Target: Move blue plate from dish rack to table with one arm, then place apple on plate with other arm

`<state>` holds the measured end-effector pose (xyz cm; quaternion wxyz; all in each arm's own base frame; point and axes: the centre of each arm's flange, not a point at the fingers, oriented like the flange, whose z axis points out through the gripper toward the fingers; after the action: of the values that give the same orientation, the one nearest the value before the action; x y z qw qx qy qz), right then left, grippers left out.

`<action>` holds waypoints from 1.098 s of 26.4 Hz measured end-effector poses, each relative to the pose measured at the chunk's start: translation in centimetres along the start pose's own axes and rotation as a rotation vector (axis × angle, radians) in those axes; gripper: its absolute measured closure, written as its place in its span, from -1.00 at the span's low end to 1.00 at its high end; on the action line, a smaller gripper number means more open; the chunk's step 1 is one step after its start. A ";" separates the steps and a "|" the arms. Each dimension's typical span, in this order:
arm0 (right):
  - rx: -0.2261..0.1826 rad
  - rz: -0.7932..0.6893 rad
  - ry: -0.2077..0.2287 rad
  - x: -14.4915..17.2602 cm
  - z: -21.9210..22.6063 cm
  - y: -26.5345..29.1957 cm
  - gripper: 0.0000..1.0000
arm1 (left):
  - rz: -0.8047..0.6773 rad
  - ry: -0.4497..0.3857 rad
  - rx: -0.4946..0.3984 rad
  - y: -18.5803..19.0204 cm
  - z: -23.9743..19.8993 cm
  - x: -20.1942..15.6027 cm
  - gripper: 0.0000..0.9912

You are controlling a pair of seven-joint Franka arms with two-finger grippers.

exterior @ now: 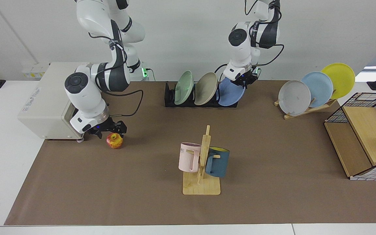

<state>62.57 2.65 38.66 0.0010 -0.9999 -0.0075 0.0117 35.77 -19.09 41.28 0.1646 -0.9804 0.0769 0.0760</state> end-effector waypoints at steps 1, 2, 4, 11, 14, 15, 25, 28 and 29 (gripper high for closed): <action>0.000 0.000 0.000 -0.2 0.7 0.0 -1.00 | -0.001 -0.006 0.002 0.0 -0.3 -0.1 0.87; -0.001 0.001 -0.001 -0.3 1.3 0.0 -1.00 | -0.002 -0.012 0.004 -0.1 -0.6 -0.1 0.87; -0.001 0.001 -0.002 -0.6 2.4 0.0 -1.00 | -0.004 -0.022 0.010 -0.1 -1.3 -0.2 0.87; -0.005 0.000 -0.013 -1.1 5.0 0.1 -1.00 | -0.012 -0.014 0.078 1.6 -3.1 -1.1 0.87; -0.013 -0.001 -0.014 -1.0 5.6 0.3 -1.00 | -0.017 0.009 0.104 1.8 -4.4 -1.1 0.87; -0.014 0.000 -0.015 -1.0 5.8 0.4 -1.00 | -0.019 0.020 0.112 1.6 -4.8 -0.9 0.87; -0.021 0.001 -0.035 -1.0 7.7 0.7 -1.00 | -0.103 0.109 0.146 -3.3 -9.4 3.5 0.87; -0.023 0.001 -0.044 -1.1 8.4 0.8 -1.00 | -0.150 0.106 0.102 -5.7 -11.5 6.3 0.87; -0.024 0.001 -0.046 -1.2 8.7 0.9 -1.00 | -0.162 0.103 0.087 -6.5 -12.1 7.2 0.87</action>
<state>61.19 1.76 30.01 -0.0111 -0.9993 -0.0073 0.0346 45.45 -18.00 53.30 0.2083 -0.9780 0.0091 0.0086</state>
